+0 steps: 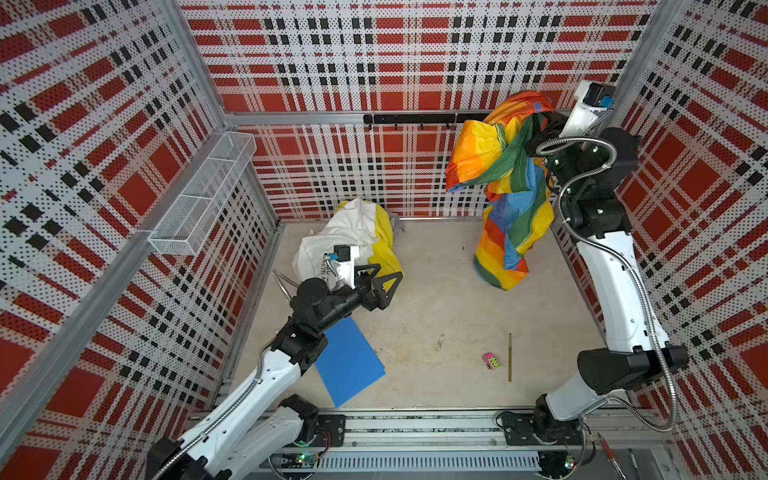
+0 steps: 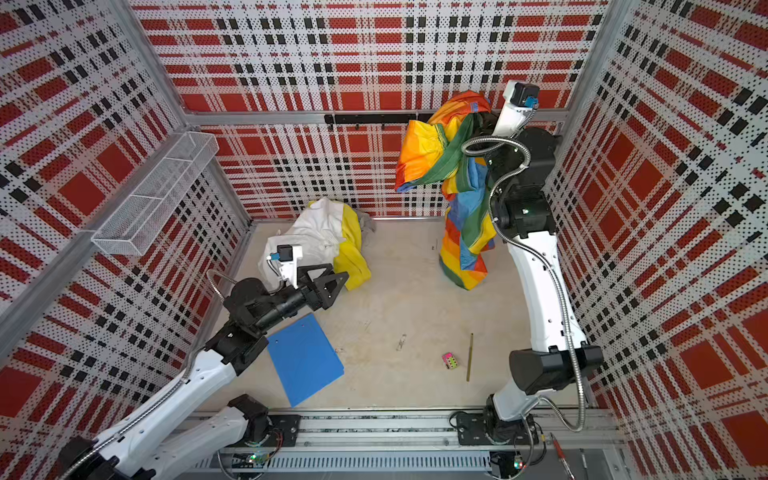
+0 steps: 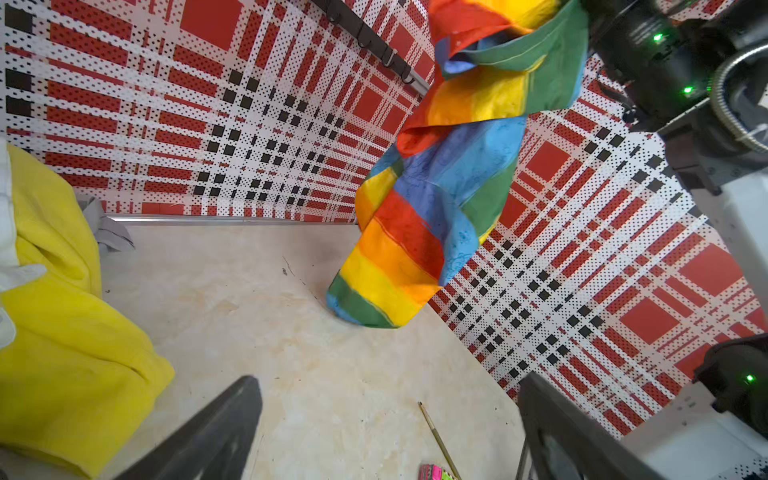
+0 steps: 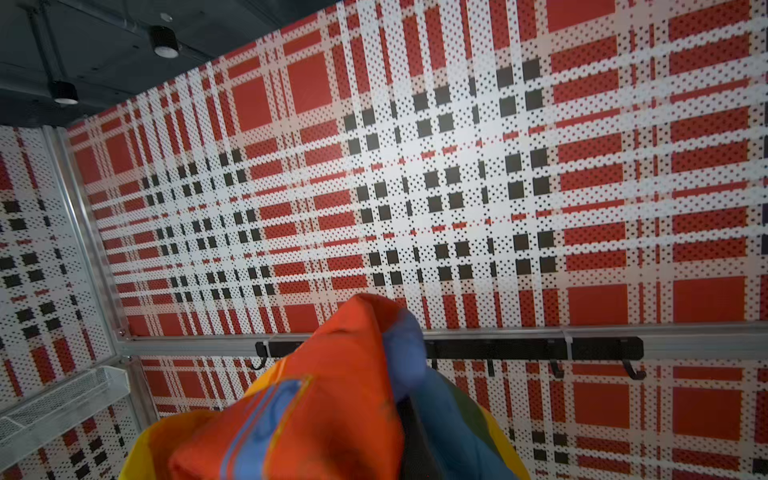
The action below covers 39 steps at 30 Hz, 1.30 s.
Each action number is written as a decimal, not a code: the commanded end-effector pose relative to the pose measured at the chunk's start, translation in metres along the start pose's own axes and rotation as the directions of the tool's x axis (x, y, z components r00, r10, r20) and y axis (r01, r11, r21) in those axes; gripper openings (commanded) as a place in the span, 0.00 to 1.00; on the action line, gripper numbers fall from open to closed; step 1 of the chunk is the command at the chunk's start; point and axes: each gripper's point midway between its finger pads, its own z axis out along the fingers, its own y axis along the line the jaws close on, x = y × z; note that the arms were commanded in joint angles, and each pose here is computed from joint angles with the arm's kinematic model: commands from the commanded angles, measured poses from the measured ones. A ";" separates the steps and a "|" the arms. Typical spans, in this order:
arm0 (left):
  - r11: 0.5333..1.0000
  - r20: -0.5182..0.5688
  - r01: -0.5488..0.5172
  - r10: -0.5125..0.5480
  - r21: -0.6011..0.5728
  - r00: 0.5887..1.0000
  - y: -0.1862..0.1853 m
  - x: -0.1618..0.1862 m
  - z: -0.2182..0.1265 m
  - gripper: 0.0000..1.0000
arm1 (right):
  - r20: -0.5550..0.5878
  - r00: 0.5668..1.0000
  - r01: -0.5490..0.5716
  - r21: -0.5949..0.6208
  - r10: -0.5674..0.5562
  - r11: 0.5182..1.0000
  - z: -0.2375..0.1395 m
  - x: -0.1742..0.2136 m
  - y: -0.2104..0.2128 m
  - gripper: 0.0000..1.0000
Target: Pick out a specific cloth from the pile
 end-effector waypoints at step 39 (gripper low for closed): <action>0.989 0.003 -0.018 0.019 -0.145 1.000 0.039 0.017 -0.024 0.99 | -0.589 0.747 -0.095 0.365 0.308 0.926 -0.144 0.385 -0.120 0.00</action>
